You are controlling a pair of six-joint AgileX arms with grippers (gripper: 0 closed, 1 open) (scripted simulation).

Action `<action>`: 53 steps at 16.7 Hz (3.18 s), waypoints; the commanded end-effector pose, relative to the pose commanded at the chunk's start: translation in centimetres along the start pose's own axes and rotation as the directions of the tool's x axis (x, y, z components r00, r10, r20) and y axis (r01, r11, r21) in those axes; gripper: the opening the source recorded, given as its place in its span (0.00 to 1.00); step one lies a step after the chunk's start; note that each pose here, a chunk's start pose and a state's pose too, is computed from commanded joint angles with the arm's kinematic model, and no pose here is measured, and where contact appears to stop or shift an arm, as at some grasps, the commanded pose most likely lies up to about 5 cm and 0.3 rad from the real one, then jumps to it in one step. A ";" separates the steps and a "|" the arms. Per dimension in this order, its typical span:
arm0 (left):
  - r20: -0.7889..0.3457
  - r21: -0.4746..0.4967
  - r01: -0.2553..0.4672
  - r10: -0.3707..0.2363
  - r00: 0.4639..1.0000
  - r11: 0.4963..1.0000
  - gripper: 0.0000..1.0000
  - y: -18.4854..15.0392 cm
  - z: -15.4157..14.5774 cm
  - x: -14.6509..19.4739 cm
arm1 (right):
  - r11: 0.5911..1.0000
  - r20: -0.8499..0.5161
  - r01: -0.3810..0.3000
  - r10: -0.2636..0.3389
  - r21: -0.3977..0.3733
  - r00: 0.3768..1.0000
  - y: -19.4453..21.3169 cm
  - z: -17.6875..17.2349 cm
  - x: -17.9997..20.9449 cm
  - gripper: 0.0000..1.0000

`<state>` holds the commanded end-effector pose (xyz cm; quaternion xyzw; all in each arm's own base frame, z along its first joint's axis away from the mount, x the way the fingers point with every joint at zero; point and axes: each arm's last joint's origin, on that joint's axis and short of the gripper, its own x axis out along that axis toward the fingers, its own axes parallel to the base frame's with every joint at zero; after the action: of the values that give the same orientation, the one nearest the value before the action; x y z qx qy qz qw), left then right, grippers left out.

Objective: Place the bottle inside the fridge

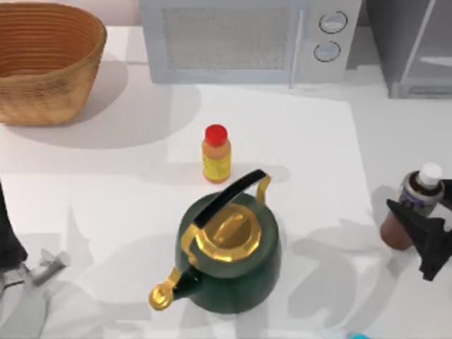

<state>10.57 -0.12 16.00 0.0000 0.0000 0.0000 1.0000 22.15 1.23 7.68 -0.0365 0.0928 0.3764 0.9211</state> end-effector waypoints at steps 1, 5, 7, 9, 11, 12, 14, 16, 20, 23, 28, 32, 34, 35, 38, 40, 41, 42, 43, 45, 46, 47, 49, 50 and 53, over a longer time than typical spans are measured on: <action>0.000 0.000 0.000 0.000 1.000 1.000 1.00 0.0 0.0 0.0 | 1.000 0.000 0.000 0.000 0.000 1.000 0.0 0.0 0.0 0.01; 0.000 0.000 0.000 0.000 1.000 1.000 1.00 0.0 0.0 0.0 | 1.000 0.000 0.000 0.000 0.000 1.000 0.0 0.0 0.0 0.01; 0.000 0.000 0.000 0.000 1.000 1.000 1.00 0.0 0.0 0.0 | 1.000 0.000 0.001 -0.001 0.001 1.000 0.0 0.0 0.0 0.01; 0.000 0.000 0.000 0.000 1.000 1.000 1.00 0.0 0.0 0.0 | 1.000 0.002 0.010 -0.010 -0.002 1.000 -0.3 0.1 -0.1 0.01; 0.000 0.000 0.000 0.000 1.000 1.000 1.00 0.0 0.0 0.0 | 0.999 0.001 0.038 -0.038 -0.008 0.999 -1.3 0.4 -0.8 0.01; 0.000 0.000 0.000 0.000 1.000 1.000 1.00 0.0 0.0 0.0 | 0.999 -0.006 0.053 -0.053 -0.006 0.999 -1.9 0.4 -1.4 0.01; 0.000 0.000 0.000 0.000 1.000 1.000 1.00 0.0 0.0 0.0 | 0.997 -0.027 0.072 -0.072 0.009 0.997 -3.0 0.4 -2.8 0.01; 0.000 0.000 0.000 0.000 1.000 1.000 1.00 0.0 0.0 0.0 | 0.997 -0.040 0.073 -0.072 0.022 0.997 -3.9 0.4 -4.2 0.01; 0.000 0.000 0.000 0.000 1.000 1.000 1.00 0.0 0.0 0.0 | 0.998 -0.034 0.045 -0.044 0.033 0.998 -5.4 1.3 -6.4 0.01; 0.000 0.000 0.000 0.000 1.000 1.000 1.00 0.0 0.0 0.0 | 0.999 -0.015 0.029 -0.029 0.016 0.999 -6.4 2.5 -7.5 0.01; 0.000 0.000 0.000 0.000 1.000 1.000 1.00 0.0 0.0 0.0 | 1.000 0.000 0.001 -0.001 0.001 1.000 -7.1 3.5 -7.9 0.01; 0.000 0.000 0.000 0.000 1.000 1.000 1.00 0.0 0.0 0.0 | 1.000 -0.003 -0.003 0.003 0.009 1.000 -7.0 3.4 -7.8 0.01; 0.000 0.000 0.000 0.000 1.000 1.000 1.00 0.0 0.0 0.0 | 1.000 -0.011 0.004 -0.004 0.010 1.000 -6.5 3.7 -7.7 0.01; 0.000 0.000 0.000 0.000 1.000 1.000 1.00 0.0 0.0 0.0 | 1.000 -0.020 0.016 -0.016 0.009 1.000 -6.1 4.1 -7.6 0.01; 0.000 0.000 0.000 0.000 1.000 1.000 1.00 0.0 0.0 0.0 | 0.997 -0.049 0.074 -0.075 -0.004 0.996 -4.4 5.7 -7.4 0.01; 0.000 0.000 0.000 0.000 1.000 1.000 1.00 0.0 0.0 0.0 | 0.991 -0.055 0.130 -0.131 -0.022 0.990 -2.7 7.1 -7.4 0.01; 0.000 0.000 0.000 0.000 1.000 1.000 1.00 0.0 0.0 0.0 | 0.985 -0.050 0.168 -0.169 -0.035 0.984 -1.8 7.8 -7.5 0.01; 0.000 0.000 0.000 0.000 1.000 1.000 1.00 0.0 0.0 0.0 | 0.976 -0.037 0.213 -0.214 -0.051 0.976 -0.7 8.5 -7.7 0.01; 0.000 0.000 0.000 0.000 1.000 1.000 1.00 0.0 0.0 0.0 | 0.962 -0.016 0.265 -0.266 -0.065 0.964 0.4 9.2 -8.1 0.01; 0.000 0.000 0.000 0.000 1.000 1.000 1.00 0.0 0.0 0.0 | 0.920 0.044 0.384 -0.382 -0.078 0.923 2.6 10.0 -9.0 0.01; 0.000 0.000 0.000 0.000 1.000 1.000 1.00 0.0 0.0 0.0 | 0.893 0.079 0.445 -0.439 -0.071 0.895 3.6 10.2 -9.5 0.01; 0.000 0.000 0.000 0.000 1.000 1.000 1.00 0.0 0.0 0.0 | 0.864 0.110 0.501 -0.493 -0.054 0.863 4.4 10.1 -9.9 0.01; 0.000 0.000 0.000 0.000 1.000 1.000 1.00 0.0 0.0 0.0 | 0.809 0.149 0.588 -0.582 0.002 0.800 5.8 9.3 -10.5 0.01; 0.000 0.000 0.000 0.000 1.000 1.000 1.00 0.0 0.0 0.0 | 0.785 0.157 0.619 -0.616 0.033 0.772 6.2 8.8 -10.7 0.01; 0.000 0.000 0.000 0.000 1.000 1.000 1.00 0.0 0.0 0.0 | 0.733 0.153 0.671 -0.679 0.107 0.718 7.0 7.1 -10.8 0.01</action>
<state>10.57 -0.12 16.00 0.0000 0.0000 0.0000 1.0000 10.77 -0.21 16.81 -0.0132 -0.0032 0.0144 0.9998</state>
